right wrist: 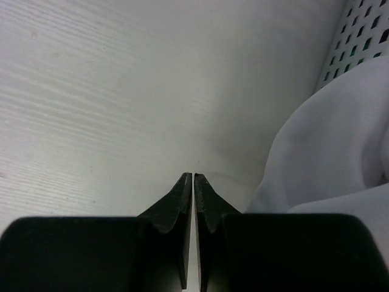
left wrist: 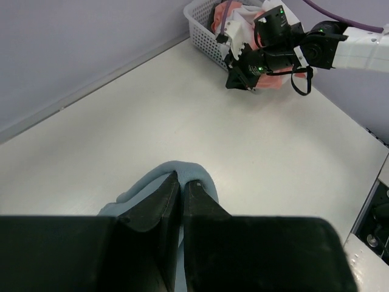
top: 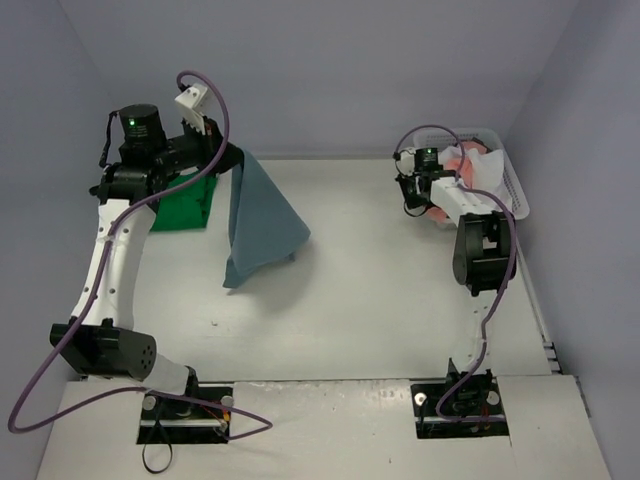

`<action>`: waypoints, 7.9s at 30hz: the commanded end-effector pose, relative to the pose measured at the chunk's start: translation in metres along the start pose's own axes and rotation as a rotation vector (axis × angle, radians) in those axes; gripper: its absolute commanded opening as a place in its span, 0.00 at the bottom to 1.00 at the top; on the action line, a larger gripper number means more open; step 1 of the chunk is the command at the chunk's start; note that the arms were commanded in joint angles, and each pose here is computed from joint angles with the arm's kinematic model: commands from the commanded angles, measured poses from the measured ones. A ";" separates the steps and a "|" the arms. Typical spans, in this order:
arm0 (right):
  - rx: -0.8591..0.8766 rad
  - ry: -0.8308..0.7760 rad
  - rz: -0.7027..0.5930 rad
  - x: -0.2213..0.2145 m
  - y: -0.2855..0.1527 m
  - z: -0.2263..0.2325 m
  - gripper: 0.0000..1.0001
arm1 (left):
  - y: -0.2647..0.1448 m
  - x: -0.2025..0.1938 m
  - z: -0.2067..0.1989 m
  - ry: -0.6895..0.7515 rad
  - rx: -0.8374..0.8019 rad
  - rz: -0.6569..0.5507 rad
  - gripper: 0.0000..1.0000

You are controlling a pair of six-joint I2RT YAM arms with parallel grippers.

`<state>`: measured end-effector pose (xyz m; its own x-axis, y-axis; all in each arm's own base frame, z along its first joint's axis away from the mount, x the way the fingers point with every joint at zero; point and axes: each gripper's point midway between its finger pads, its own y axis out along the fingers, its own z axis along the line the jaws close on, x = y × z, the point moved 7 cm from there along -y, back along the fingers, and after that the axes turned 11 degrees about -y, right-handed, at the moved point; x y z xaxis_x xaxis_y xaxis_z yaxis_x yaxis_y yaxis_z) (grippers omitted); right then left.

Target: Fold and stack the t-shirts

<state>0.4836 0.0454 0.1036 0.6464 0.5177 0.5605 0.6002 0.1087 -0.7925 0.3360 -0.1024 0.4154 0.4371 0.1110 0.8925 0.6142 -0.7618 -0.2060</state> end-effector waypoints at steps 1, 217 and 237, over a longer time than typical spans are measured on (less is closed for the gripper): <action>0.044 0.022 -0.065 0.007 -0.016 -0.004 0.03 | -0.015 0.025 -0.034 0.110 -0.072 -0.098 0.00; 0.057 -0.236 -0.283 0.052 -0.100 0.038 0.00 | 0.140 -0.233 -0.074 0.226 -0.132 0.666 0.30; 0.093 -0.227 -0.291 0.051 -0.102 0.040 0.00 | 0.137 -0.273 -0.059 0.192 -0.121 0.770 0.38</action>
<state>0.4366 0.0975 0.1725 0.3801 0.6579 0.6502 0.6376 0.3229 -0.6994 0.2555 -0.2704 0.1595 0.6194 -0.5867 0.5217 0.0745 -0.6176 -0.7830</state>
